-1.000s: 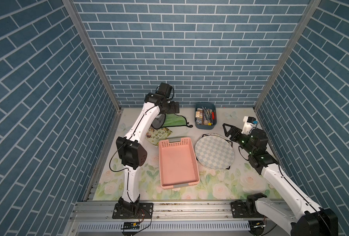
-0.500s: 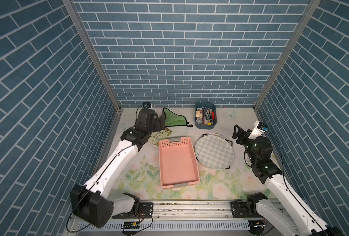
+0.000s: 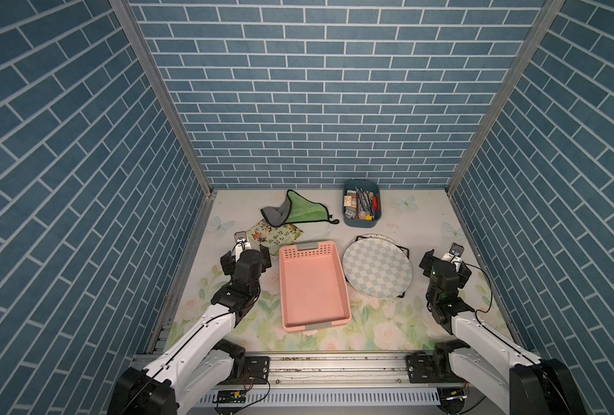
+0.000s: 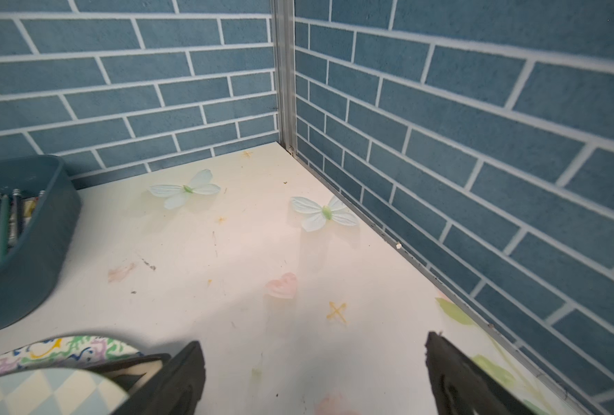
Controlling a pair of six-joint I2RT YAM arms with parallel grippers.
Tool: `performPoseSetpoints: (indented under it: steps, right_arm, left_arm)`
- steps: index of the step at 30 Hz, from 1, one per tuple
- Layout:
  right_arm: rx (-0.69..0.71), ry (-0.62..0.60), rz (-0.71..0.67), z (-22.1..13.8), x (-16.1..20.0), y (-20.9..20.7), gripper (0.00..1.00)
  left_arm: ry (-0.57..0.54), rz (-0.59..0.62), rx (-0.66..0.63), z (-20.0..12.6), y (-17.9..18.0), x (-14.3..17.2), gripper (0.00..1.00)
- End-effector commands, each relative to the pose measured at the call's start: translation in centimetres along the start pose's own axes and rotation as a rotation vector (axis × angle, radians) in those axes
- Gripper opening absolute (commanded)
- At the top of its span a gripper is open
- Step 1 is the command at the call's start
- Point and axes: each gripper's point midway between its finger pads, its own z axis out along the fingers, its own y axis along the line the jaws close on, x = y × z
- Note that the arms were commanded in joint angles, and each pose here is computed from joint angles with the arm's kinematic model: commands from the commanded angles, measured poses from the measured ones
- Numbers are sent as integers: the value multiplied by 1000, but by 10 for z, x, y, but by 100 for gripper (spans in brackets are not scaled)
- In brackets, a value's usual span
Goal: Wipe the wet plate dry
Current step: Reset both arms
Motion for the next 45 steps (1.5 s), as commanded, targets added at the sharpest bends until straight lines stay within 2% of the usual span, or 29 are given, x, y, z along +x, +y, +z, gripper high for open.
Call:
performPoseSetpoints:
  steps: [1,3,6,8,10,12,15,18,19,20,21,22,23,27,36,38,40,45]
  right_arm:
    - [-30,-148,23,7,-27,7,99]
    - [-46,-163,9,15,-25,12,99]
    - [-35,-104,-59,36,-7,20,99]
    - [-55,-127,-76,42,-15,28,99]
    - [-120,-165,-71,42,-16,36,100]
    - [-223,-148,-124,42,-8,53,99]
    - [-280,-129,-130,45,-2,58,99]
    - [-334,-162,-119,39,-3,61,99]
    - [-322,-185,-102,37,-1,55,99]
    - [-309,-133,-100,41,8,51,99]
    - [-313,-179,-87,39,-2,50,99]
    - [-311,-149,-93,40,6,50,99]
    - [-311,-176,-86,39,-2,50,99]
    - [-303,-159,-92,39,3,48,100]
    - [-306,-167,-91,38,1,49,99]
    - [-306,-166,-91,38,2,49,99]
    - [-307,-166,-93,38,2,49,100]
    - [-306,-167,-92,38,2,49,99]
  left_arm:
    - [-71,-40,-75,2,16,-8,100]
    - [-63,-36,-102,5,22,3,100]
    - [-71,-41,-114,7,27,9,100]
    - [-90,-50,-111,6,28,7,100]
    - [-110,-53,-95,5,27,8,100]
    - [-130,-56,-82,5,27,7,100]
    - [-139,-54,-82,6,29,7,100]
    - [-155,-44,-67,6,28,7,100]
    - [-157,-38,-65,6,29,9,100]
    - [-167,-38,-62,7,30,8,100]
    - [-175,-36,-63,7,32,8,100]
    - [-191,-43,-62,8,34,6,100]
    - [-199,-45,-63,10,35,6,100]
    - [-229,-48,-61,23,39,3,100]
    - [-198,5,-5,70,19,6,100]
    - [-221,-7,2,74,20,2,100]
    - [-199,-30,3,83,23,9,100]
    - [-218,-43,47,78,24,15,100]
